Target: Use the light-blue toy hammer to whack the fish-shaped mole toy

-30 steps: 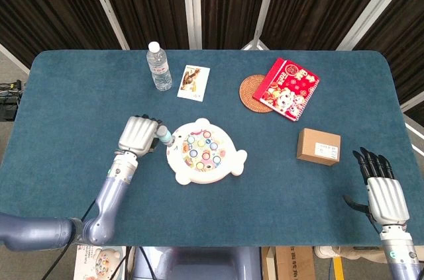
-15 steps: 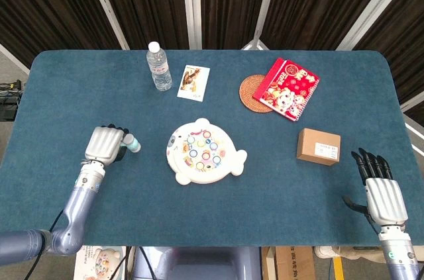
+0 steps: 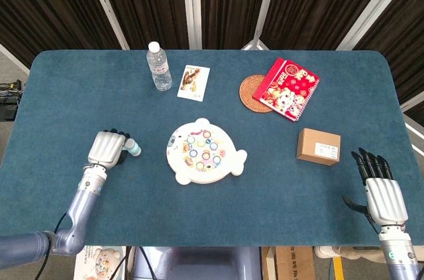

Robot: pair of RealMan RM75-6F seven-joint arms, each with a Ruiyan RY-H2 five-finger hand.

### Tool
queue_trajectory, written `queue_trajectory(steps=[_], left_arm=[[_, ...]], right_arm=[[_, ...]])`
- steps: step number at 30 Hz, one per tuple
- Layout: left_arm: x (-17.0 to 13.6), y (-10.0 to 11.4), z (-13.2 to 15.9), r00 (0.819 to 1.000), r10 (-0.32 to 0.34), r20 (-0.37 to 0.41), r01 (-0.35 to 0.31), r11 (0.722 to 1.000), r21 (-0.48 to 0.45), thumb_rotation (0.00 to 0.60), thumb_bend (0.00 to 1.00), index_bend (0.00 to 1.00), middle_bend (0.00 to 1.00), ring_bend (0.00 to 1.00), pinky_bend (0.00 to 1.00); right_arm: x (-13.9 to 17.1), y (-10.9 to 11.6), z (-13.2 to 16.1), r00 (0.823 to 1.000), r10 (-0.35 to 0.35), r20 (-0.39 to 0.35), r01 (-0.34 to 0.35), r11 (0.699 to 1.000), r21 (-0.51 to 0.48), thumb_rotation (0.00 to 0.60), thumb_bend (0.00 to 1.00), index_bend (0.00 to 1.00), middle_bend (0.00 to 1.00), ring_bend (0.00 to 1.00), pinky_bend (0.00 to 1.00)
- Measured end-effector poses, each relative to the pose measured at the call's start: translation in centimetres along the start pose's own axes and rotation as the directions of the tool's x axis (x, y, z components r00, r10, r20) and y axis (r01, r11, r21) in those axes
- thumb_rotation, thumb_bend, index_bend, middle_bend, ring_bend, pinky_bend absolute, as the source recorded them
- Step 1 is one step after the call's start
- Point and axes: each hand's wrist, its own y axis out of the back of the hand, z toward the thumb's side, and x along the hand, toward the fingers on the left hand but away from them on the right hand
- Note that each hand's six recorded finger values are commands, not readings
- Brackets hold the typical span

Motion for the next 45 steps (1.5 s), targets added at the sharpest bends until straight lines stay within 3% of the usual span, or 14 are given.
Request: queue_trajectory(steps=[18, 25, 45], left_arm=[[0.0, -1.5, 0.3, 1.000, -0.008, -0.011, 0.008, 1.000, -0.011, 0.600, 0.60, 0.57, 0.48, 0.35, 0.46], [-0.1, -1.9, 0.1, 1.000, -0.020, -0.020, 0.020, 1.000, 0.004, 0.600, 0.50, 0.55, 0.46, 0.34, 0.45], [-0.2, -1.6, -0.3, 0.999, -0.006, -0.037, 0.006, 1.000, 0.019, 0.600, 0.32, 0.46, 0.40, 0.32, 0.42]], right_arm=[[0.1, 0.0, 0.1, 1.000, 0.000, -0.005, 0.000, 1.000, 0.000, 0.600, 0.20, 0.00, 0.00, 0.00, 0.00], [0.1, 0.1, 0.1, 1.000, -0.001, -0.006, 0.001, 1.000, 0.000, 0.600, 0.20, 0.00, 0.00, 0.00, 0.00], [0.2, 0.1, 0.2, 1.000, -0.002, -0.010, 0.002, 1.000, 0.002, 0.600, 0.20, 0.00, 0.00, 0.00, 0.00]])
